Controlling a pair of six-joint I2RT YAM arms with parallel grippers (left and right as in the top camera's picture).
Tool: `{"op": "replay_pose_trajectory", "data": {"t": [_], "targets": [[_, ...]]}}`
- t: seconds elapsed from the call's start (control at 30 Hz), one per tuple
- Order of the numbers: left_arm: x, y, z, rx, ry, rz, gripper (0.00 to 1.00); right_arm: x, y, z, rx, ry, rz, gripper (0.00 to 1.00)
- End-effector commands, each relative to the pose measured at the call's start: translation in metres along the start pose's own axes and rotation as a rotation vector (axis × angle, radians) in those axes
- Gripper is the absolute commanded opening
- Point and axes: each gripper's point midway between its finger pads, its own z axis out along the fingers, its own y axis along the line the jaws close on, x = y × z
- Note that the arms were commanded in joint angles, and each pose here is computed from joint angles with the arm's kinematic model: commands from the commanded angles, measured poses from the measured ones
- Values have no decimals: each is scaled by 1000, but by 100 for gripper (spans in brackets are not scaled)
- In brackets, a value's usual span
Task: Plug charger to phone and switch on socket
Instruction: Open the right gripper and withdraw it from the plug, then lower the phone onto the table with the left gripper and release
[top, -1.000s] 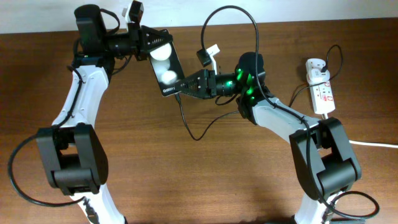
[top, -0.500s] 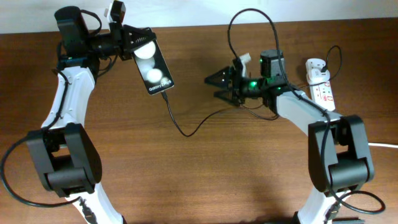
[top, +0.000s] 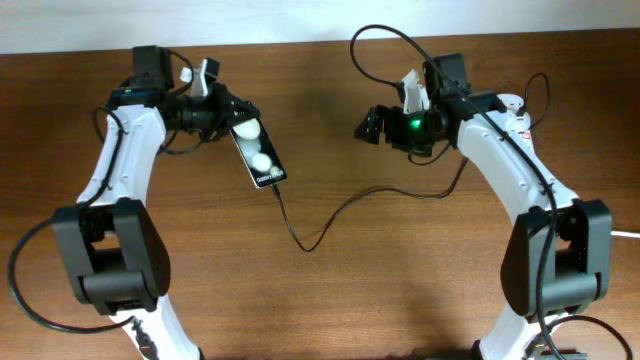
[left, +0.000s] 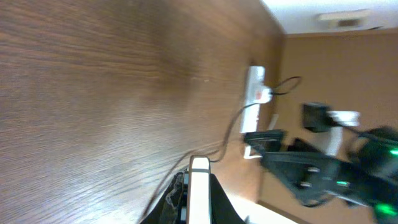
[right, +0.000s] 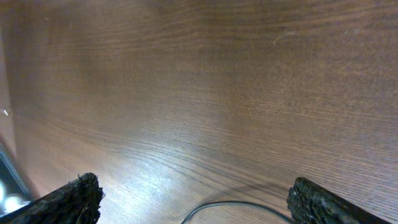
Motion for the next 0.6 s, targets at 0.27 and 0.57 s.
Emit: {"op": "replay_pose_trajectory", "data": {"t": [0.27, 0.57], "targets": [[29, 20, 93, 14, 161, 69, 0, -9, 6, -17, 15, -37, -25, 99], [42, -3, 116, 42, 183, 153, 0, -6, 5, -17, 20, -23, -17, 99]]}}
